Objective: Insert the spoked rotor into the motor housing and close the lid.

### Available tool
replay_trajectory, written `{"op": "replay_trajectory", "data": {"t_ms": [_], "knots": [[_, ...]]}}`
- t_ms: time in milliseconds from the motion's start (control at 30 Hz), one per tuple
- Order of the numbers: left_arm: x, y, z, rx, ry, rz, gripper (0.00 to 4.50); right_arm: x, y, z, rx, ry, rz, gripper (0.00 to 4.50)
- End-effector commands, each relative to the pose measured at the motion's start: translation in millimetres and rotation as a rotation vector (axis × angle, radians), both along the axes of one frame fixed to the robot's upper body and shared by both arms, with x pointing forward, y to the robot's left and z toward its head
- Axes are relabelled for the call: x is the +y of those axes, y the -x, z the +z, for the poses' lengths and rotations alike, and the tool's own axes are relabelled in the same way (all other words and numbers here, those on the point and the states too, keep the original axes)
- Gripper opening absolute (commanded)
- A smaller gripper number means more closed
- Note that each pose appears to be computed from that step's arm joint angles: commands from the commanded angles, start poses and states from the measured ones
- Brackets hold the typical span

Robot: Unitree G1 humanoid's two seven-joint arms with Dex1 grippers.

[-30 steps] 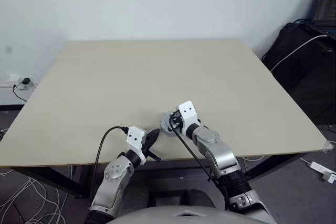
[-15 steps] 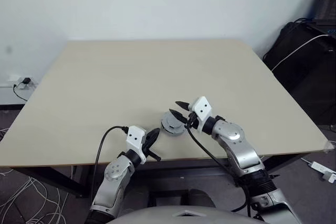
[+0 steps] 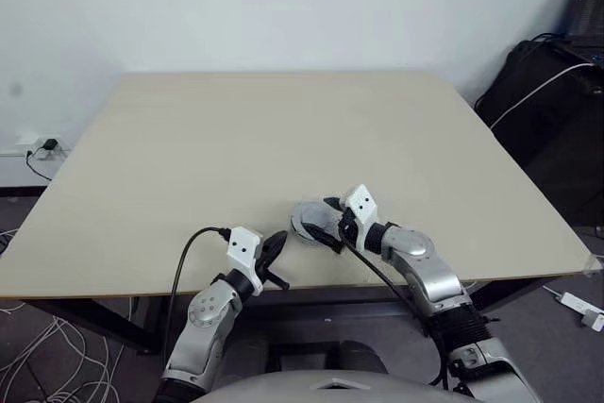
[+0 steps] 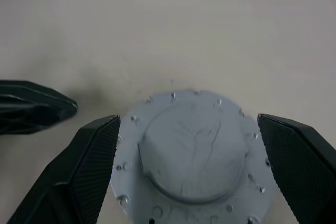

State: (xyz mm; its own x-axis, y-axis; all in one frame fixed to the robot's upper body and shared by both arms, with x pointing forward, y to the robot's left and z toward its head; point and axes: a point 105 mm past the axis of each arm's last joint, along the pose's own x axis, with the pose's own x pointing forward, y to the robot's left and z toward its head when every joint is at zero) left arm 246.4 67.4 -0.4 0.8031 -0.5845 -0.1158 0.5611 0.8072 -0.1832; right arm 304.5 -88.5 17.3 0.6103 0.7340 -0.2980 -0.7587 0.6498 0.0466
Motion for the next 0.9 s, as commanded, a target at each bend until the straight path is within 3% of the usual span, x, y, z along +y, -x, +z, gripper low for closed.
{"op": "replay_trajectory", "data": {"t_ms": [33,767,900], "knots": [[-2.4,-3.3,11.8,-0.047,0.022,0.000,0.00,-1.0,-10.3,9.1,-0.017,-0.007,-0.016,4.46],[-2.6,-1.8,10.1,-0.044,0.035,0.028,0.00,4.7,-13.6,-6.6,0.010,0.120,0.041,4.46],[-2.7,-1.3,10.1,-0.044,0.035,0.029,0.00,4.0,-15.3,-7.3,0.022,0.116,0.022,3.58]]}}
